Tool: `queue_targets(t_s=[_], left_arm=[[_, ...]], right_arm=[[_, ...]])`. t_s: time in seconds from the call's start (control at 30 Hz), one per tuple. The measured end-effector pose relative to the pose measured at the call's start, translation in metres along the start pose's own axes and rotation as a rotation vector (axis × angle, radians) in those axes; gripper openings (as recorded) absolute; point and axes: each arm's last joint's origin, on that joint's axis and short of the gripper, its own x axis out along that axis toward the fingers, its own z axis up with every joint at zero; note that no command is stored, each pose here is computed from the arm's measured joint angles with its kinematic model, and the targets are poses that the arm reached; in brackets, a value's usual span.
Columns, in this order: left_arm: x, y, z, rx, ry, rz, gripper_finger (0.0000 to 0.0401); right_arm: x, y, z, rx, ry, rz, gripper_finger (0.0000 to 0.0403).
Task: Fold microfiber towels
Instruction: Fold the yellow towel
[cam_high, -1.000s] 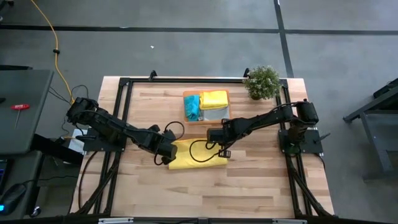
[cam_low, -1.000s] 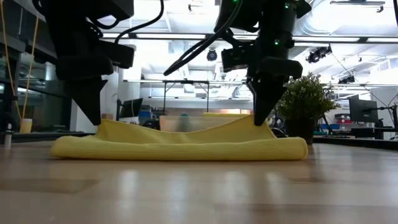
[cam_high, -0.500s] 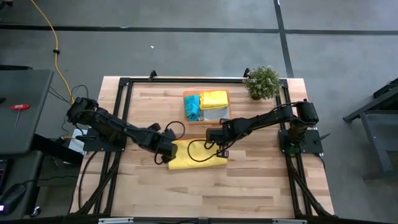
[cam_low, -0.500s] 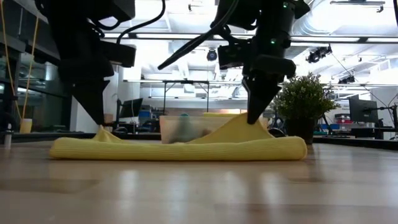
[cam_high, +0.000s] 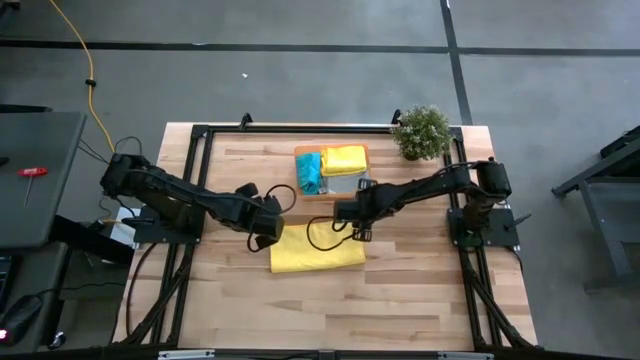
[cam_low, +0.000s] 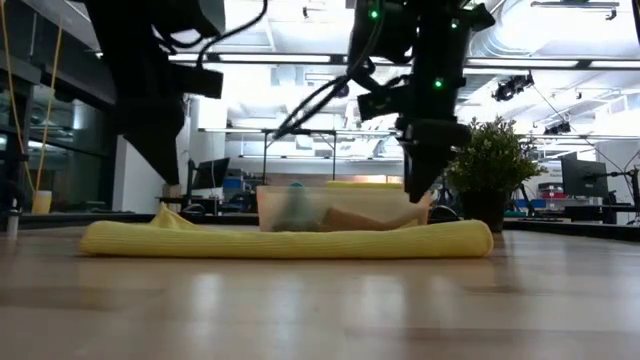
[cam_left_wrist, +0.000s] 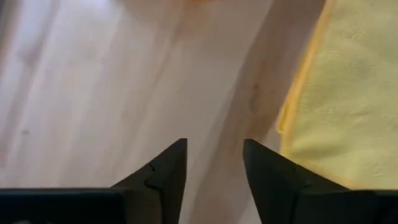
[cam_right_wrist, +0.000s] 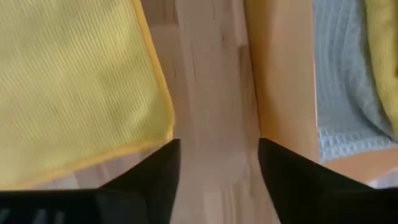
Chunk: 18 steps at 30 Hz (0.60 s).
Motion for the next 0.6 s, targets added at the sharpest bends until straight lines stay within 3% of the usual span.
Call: queue_targets(t_s=[0.17, 0.33, 0.47, 0.6], left_arm=[[-0.021, 0.002, -0.005, 0.033, -0.101, -0.011, 0.0173], [-0.039, -0.015, -0.028, 0.029, -0.305, -0.192, 0.0181], [-0.044, -0.036, -0.051, 0.080, -0.381, -0.358, 0.0178], [-0.042, -0.056, -0.057, 0.120, -0.412, -0.414, 0.0173]], right_arm=[[0.000, -0.002, -0.006, -0.061, 0.064, 0.006, 0.0241], [-0.013, 0.011, -0.023, -0.099, -0.022, 0.115, 0.0249], [-0.026, 0.019, -0.053, -0.003, -0.124, 0.173, 0.0249], [-0.037, 0.026, -0.075, 0.134, -0.256, 0.303, 0.0249]])
